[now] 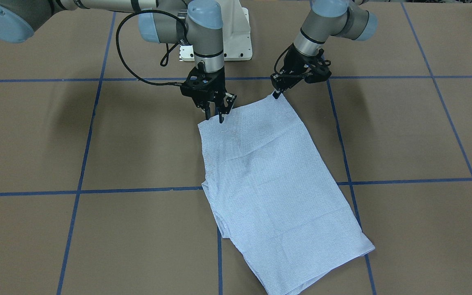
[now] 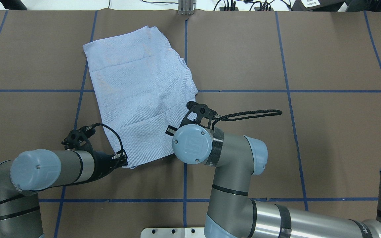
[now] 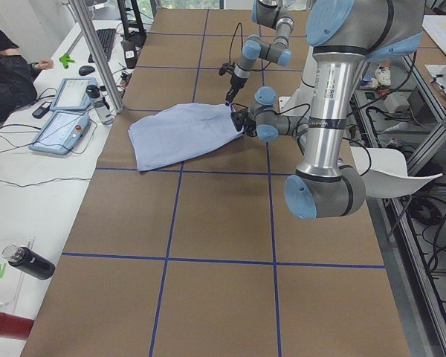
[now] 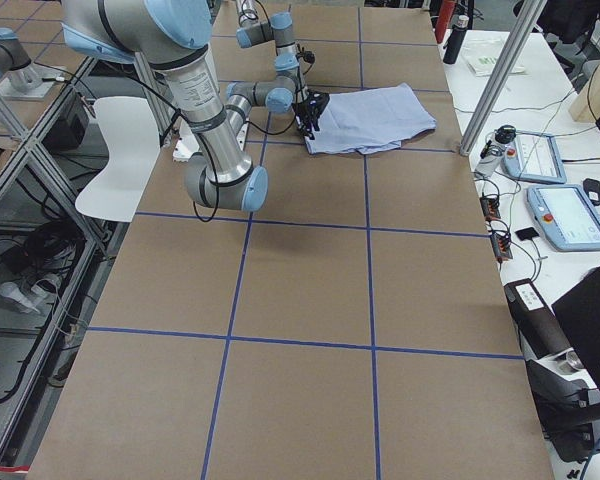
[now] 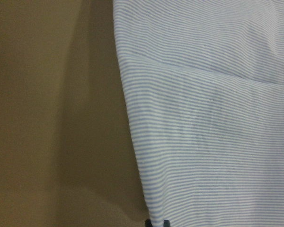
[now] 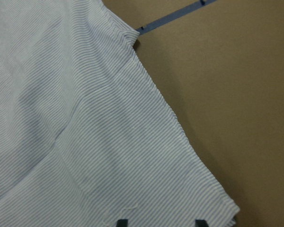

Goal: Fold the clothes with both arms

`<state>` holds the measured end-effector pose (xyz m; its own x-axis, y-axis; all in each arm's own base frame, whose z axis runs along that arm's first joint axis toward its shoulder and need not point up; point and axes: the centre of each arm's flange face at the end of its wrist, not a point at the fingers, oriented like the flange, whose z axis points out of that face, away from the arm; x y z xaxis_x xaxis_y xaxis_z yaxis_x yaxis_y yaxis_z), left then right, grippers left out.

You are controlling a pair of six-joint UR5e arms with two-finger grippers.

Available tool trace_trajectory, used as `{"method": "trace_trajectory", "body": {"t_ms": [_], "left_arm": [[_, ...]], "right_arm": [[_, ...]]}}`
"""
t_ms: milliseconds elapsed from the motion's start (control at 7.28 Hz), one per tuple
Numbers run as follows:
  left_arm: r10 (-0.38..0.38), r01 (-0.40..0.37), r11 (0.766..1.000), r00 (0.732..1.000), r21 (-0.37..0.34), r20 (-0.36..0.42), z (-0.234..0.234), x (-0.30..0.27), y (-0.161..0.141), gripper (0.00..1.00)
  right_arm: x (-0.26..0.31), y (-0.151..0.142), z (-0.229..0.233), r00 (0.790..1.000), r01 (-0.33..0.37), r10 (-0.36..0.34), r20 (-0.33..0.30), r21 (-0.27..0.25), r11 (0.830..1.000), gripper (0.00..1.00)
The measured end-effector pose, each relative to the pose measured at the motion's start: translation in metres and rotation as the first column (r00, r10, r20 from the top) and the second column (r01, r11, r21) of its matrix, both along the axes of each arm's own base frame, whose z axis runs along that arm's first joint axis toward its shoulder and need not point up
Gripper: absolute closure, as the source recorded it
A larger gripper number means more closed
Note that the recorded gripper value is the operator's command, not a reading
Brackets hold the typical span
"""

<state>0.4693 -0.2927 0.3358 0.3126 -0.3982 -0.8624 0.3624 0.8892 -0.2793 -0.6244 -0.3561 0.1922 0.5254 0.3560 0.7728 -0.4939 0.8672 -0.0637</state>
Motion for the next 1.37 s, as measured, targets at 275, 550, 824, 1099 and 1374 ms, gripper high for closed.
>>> {"method": "trace_trajectory", "body": {"t_ms": [275, 550, 824, 1099, 1374], "left_arm": [[0.001, -0.001, 1.0, 1.0, 0.0, 0.0, 0.0, 0.0, 0.0, 1.0], [0.001, -0.001, 1.0, 1.0, 0.0, 0.001, 0.0, 0.0, 0.0, 1.0], [0.001, -0.001, 1.0, 1.0, 0.0, 0.001, 0.0, 0.0, 0.0, 1.0], [0.001, -0.001, 1.0, 1.0, 0.0, 0.001, 0.0, 0.0, 0.0, 1.0], [0.001, -0.001, 1.0, 1.0, 0.0, 0.001, 0.0, 0.0, 0.0, 1.0]], "right_arm": [[-0.013, -0.004, 0.015, 1.0, 0.004, -0.004, 0.014, 0.02, 1.0, 0.03], [-0.015, -0.005, 0.025, 1.0, 0.003, -0.003, -0.013, 0.011, 1.0, 0.07], [-0.015, -0.005, 0.028, 1.0, -0.003, 0.003, -0.022, 0.003, 1.0, 0.18], [-0.017, -0.003, 0.029, 1.0, -0.008, 0.008, -0.023, -0.008, 1.0, 0.19], [-0.02, -0.001, 0.028, 0.999, -0.008, 0.008, -0.037, -0.017, 1.0, 0.2]]}}
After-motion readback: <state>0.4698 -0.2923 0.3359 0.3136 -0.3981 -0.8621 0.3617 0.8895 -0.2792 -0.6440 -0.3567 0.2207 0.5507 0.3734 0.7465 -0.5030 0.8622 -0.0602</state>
